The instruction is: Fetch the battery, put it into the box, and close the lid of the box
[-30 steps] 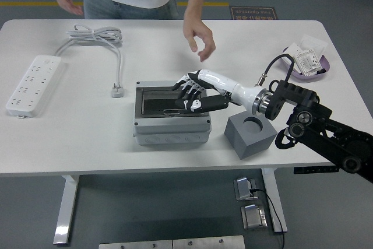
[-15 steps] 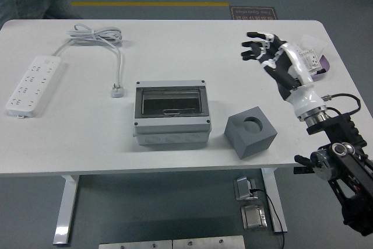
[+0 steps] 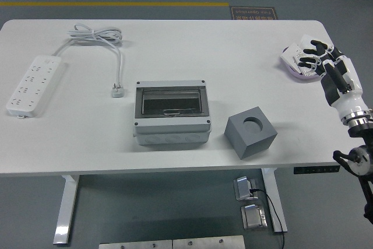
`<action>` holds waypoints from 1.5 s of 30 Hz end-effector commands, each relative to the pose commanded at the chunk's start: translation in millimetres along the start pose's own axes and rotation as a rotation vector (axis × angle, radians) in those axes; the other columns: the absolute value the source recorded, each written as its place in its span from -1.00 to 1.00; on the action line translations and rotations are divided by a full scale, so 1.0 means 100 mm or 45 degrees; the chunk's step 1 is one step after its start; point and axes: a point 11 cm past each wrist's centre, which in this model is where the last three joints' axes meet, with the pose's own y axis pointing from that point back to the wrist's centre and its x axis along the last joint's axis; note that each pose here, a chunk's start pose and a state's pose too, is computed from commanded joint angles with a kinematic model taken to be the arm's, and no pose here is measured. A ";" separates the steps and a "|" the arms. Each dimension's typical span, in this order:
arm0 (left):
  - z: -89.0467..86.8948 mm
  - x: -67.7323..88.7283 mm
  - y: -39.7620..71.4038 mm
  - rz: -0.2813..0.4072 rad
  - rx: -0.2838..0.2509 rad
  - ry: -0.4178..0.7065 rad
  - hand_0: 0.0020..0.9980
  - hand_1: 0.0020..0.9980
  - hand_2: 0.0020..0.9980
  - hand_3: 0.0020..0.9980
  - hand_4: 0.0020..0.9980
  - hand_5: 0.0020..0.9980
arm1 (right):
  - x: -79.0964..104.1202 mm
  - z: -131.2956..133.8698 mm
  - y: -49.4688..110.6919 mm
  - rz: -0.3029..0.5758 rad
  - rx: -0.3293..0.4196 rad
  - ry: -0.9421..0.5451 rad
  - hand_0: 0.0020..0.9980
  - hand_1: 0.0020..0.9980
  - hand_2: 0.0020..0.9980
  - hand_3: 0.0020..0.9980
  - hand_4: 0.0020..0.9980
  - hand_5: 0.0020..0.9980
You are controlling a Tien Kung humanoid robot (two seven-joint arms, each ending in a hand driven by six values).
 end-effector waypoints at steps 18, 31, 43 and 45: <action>-0.04 -0.01 0.00 -0.004 0.006 0.014 0.29 0.42 0.33 0.37 0.39 -0.61 | -0.10 -0.13 0.03 -0.038 0.037 -0.020 0.39 0.33 0.33 0.36 0.73 0.60; -0.08 -0.03 0.00 -0.013 0.015 0.017 0.29 0.42 0.33 0.37 0.39 -0.60 | -0.35 -0.57 -0.08 -0.040 0.038 0.232 0.39 0.32 0.33 0.35 0.74 0.62; 0.00 0.00 0.00 -0.004 -0.003 0.031 0.29 0.42 0.33 0.37 0.39 -0.61 | -0.30 -0.85 -0.15 0.160 0.117 0.820 0.37 0.31 0.33 0.29 0.55 0.47; 0.02 0.00 0.00 -0.003 -0.007 0.033 0.29 0.42 0.33 0.37 0.39 -0.61 | -0.24 -0.86 -0.16 0.220 0.160 0.918 0.35 0.29 0.33 0.29 0.38 0.32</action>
